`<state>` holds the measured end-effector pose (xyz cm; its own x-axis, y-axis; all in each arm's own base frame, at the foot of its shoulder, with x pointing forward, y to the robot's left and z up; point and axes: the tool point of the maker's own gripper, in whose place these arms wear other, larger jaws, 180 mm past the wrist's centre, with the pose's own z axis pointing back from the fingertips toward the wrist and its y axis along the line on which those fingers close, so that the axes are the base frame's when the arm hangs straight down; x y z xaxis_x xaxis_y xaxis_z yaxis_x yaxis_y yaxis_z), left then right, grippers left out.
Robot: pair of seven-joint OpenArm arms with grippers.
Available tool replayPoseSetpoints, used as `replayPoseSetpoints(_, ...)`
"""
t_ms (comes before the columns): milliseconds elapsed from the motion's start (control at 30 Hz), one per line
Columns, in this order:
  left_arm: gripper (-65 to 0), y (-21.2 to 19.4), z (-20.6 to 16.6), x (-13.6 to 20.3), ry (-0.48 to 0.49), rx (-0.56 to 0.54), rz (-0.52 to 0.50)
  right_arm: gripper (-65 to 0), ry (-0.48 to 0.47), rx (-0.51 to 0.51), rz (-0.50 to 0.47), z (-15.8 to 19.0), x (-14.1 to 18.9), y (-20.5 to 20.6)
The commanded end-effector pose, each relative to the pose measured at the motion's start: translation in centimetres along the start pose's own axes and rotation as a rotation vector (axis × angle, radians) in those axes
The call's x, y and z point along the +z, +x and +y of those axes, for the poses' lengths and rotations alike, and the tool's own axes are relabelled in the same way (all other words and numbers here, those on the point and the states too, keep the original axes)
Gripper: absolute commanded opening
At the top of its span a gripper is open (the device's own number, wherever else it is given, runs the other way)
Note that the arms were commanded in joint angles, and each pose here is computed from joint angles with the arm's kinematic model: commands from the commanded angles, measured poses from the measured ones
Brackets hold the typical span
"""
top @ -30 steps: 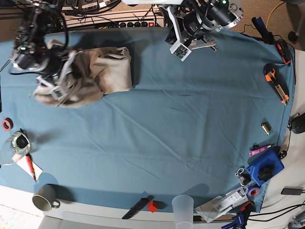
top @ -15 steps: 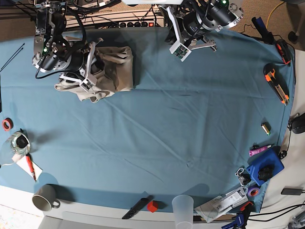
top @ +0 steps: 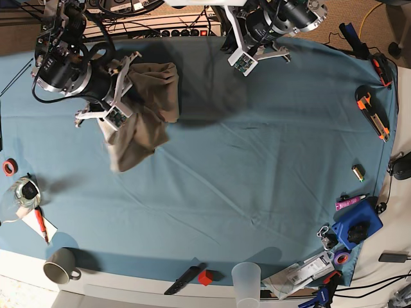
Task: Fold the T-shirt properly
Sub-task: 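Lift and flip the shirt bundle with the right gripper onto itself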
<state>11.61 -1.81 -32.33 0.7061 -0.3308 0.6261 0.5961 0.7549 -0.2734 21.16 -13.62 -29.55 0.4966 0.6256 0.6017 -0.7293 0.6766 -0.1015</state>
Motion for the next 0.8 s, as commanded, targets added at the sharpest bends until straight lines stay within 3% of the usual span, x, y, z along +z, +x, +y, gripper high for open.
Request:
replayPoseSetpoints(0, -65.0, 0.7, -0.4, 0.3, -0.013, 0.000, -0.033, -49.4, -0.009, 0.016, -0.021, -0.2, 0.4, 0.6)
replayPoseSetpoints(167, -65.0, 1.1, -1.0, 0.2, -0.022, 0.028, -0.048, -49.4, 0.071, 0.002, -0.078, 1.3, 0.6, 1.5)
replayPoseSetpoints(300, -65.0, 1.1, -1.0, 0.2, -0.023, 0.031, -0.048, -49.4, 0.065, 0.008, -0.089, 1.1, 0.6, 1.9)
replayPoseSetpoints(467, -65.0, 1.1, -1.0, 0.2, -0.023, 0.032, -0.047, -49.4, 0.021, 0.016, -0.144, -0.3, 1.0, 3.3)
replayPoseSetpoints(600, -65.0, 1.0, -1.0, 0.2, -0.023, 0.031, -0.044, -49.5, -0.099, -0.017, -0.114, -2.9, 1.5, 2.5)
replayPoseSetpoints(767, -65.0, 1.1, -1.1, 0.2, -0.023, 0.034, -0.047, -49.5, -0.123, -0.067, -0.073, -3.7, 1.7, 1.0)
